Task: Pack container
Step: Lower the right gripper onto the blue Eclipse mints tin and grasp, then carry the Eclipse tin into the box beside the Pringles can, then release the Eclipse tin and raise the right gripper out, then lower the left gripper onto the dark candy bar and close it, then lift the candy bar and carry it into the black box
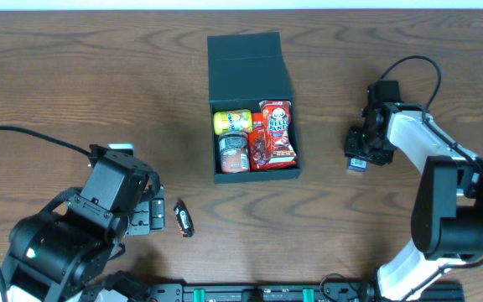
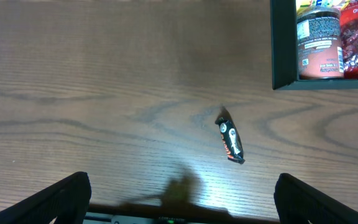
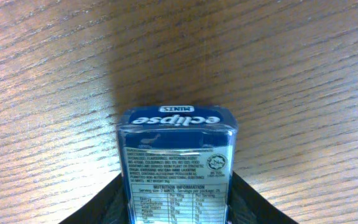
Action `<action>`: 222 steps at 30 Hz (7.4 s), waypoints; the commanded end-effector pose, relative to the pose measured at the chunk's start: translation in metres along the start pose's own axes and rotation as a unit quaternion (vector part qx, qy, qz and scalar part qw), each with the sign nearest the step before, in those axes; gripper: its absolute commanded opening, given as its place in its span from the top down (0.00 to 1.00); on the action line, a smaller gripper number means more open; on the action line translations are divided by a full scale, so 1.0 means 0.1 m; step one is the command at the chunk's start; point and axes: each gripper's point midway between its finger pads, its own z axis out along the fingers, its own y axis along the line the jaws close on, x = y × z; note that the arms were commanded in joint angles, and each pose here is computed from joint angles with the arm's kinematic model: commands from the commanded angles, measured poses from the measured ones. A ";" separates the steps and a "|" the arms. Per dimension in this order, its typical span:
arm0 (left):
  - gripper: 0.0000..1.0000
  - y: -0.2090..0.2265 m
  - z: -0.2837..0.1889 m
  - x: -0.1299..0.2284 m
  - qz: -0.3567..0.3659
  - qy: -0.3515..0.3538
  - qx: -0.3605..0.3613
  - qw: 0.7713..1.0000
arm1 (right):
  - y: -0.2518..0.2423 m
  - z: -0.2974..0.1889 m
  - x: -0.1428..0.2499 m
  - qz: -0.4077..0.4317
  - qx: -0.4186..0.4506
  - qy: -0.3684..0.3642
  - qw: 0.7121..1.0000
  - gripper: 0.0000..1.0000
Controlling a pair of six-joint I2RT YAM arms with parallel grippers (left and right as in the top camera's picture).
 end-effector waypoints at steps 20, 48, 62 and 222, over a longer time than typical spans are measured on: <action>0.05 0.00 -0.01 0.01 0.002 -0.001 0.002 1.000 | -0.01 0.07 0.15 0.004 -0.004 0.021 1.000 0.98; 0.05 -0.05 -0.01 0.01 0.001 0.002 0.015 1.000 | 1.78 -1.98 0.78 -0.063 -0.278 -0.149 0.947 0.98; 0.05 -0.08 -0.01 0.01 0.000 0.003 0.025 1.000 | 2.48 -1.48 0.92 -0.151 -0.250 -0.071 0.954 0.98; 0.94 -0.77 2.24 1.20 -0.141 0.174 0.064 0.973 | 0.41 -2.23 1.45 -0.084 -0.038 -0.263 0.960 0.01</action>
